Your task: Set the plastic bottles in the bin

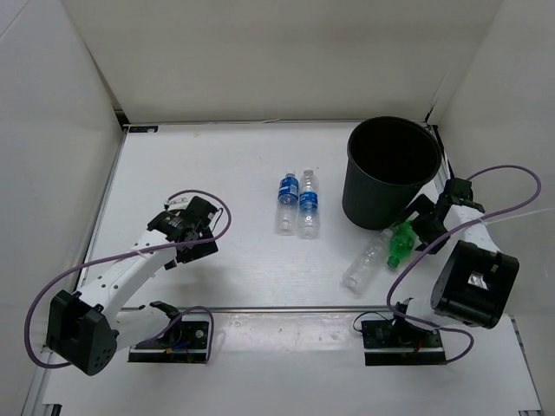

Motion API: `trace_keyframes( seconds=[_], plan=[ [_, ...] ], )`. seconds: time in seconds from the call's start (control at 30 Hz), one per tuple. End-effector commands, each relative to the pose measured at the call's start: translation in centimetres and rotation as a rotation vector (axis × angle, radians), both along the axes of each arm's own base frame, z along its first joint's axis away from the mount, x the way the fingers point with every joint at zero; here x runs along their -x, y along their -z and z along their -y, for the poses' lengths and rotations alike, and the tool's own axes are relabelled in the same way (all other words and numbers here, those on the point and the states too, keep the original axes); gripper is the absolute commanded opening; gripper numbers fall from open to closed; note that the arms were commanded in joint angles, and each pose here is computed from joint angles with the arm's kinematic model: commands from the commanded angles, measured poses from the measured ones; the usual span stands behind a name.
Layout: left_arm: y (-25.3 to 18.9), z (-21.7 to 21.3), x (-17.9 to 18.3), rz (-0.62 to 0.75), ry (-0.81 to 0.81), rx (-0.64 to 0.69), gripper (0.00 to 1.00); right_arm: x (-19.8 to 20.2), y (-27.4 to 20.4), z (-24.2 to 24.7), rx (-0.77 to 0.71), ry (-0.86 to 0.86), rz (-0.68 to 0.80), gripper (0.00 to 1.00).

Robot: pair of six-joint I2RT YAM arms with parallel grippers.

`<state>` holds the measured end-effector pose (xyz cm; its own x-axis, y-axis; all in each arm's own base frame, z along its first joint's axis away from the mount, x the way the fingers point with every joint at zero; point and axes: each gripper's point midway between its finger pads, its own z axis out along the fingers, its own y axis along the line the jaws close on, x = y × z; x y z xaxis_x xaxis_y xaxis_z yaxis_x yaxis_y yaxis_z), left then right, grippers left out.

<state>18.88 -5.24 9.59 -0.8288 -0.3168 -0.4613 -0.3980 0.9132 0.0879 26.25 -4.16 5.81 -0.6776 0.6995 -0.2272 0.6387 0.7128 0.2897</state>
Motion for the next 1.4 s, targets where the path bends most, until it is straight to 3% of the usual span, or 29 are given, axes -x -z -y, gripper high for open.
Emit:
trace_keyframes(
  seconds=[0.0, 0.37, 0.6, 0.63, 0.83, 1.07, 1.27, 1.37],
  plan=[
    [-0.6, 0.3, -0.2, 0.003, 0.013, 0.008, 1.00, -2.7, -0.6, -0.9, -0.055, -0.092, 0.126, 0.99],
    [-0.1, 0.3, 0.1, -0.044, 0.015, -0.008, 1.00, -4.4, 1.3, 1.6, 0.022, -0.062, 0.038, 0.97],
    [0.2, 0.2, 0.4, -0.079, 0.015, -0.027, 1.00, -4.9, 3.2, 1.6, -0.014, -0.066, -0.027, 0.83],
    [0.2, 0.1, 0.3, -0.072, 0.003, -0.031, 1.00, -5.0, 2.8, 1.6, -0.015, -0.066, -0.028, 0.74],
    [0.1, 0.0, 0.2, -0.062, -0.018, -0.031, 1.00, -3.8, 3.2, 2.7, 0.010, -0.029, -0.130, 0.49],
    [0.1, -0.2, 0.0, -0.051, -0.030, -0.043, 1.00, 0.1, -0.7, 2.1, 0.035, 0.059, -0.182, 0.14],
    [-0.2, 0.2, -0.6, -0.021, -0.048, -0.022, 1.00, 4.0, -4.4, 0.0, 0.064, 0.121, -0.170, 0.00],
    [-0.2, 0.5, -0.8, -0.017, -0.045, -0.007, 1.00, 5.2, -6.0, -2.2, 0.036, 0.096, -0.136, 0.00]
  ],
)
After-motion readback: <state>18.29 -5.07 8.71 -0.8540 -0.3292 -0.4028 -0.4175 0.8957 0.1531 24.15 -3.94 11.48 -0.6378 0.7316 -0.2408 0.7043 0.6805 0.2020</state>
